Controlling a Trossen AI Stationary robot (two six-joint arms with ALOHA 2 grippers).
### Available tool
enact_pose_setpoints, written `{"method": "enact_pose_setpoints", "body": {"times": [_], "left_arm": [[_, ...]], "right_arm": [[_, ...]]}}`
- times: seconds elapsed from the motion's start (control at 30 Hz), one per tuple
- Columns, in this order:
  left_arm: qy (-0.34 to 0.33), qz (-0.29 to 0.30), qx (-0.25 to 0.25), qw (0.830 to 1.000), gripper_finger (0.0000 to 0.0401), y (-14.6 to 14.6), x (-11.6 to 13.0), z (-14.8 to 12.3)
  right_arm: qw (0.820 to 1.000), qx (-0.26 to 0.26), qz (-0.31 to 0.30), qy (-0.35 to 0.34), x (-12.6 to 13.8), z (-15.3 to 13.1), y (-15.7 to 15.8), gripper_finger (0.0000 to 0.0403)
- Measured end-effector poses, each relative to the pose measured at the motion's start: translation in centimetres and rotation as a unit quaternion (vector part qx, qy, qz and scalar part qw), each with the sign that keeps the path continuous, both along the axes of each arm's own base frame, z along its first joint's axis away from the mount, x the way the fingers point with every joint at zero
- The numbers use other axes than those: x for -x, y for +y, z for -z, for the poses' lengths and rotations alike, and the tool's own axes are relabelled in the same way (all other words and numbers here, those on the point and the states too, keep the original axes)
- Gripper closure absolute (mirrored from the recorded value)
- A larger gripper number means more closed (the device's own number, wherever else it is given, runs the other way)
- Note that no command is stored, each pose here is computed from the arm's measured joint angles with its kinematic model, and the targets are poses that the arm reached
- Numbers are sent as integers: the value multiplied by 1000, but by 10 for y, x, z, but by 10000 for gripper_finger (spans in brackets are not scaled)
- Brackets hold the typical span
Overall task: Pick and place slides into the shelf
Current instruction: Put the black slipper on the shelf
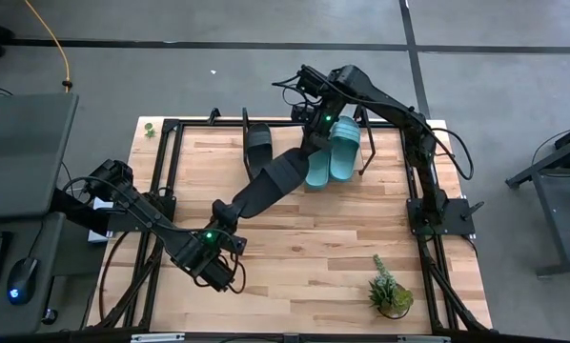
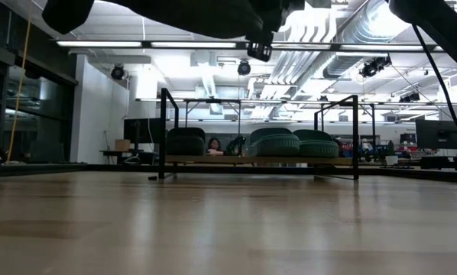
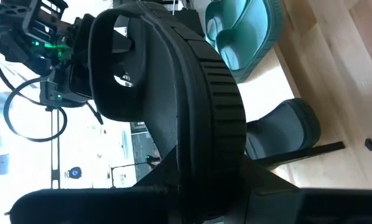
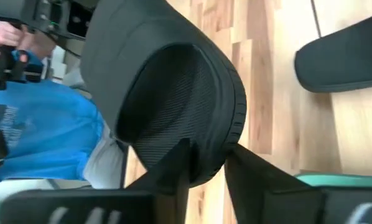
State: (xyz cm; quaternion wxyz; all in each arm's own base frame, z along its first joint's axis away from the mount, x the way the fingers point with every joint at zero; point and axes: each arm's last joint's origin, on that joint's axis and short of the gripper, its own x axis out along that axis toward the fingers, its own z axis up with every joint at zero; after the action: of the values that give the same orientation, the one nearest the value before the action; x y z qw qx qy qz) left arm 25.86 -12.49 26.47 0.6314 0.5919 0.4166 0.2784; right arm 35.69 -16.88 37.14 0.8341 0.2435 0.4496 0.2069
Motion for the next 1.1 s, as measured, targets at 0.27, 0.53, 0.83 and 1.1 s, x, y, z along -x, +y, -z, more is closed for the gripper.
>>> {"method": "enact_pose_setpoints", "body": {"times": [0.27,0.53,0.83,1.1], "left_arm": [[-8,0,23,1000,360,-2,-3,2],[-34,-9,68,997,361,-1,-11,4],[-63,-78,73,992,361,31,-42,20],[-60,-163,41,984,361,76,-67,52]], "right_arm": [[996,78,26,39,3,3,-7,240],[968,171,142,119,21,5,-44,208],[957,193,182,113,39,-4,-62,207],[949,233,193,87,54,-30,-49,207]]}}
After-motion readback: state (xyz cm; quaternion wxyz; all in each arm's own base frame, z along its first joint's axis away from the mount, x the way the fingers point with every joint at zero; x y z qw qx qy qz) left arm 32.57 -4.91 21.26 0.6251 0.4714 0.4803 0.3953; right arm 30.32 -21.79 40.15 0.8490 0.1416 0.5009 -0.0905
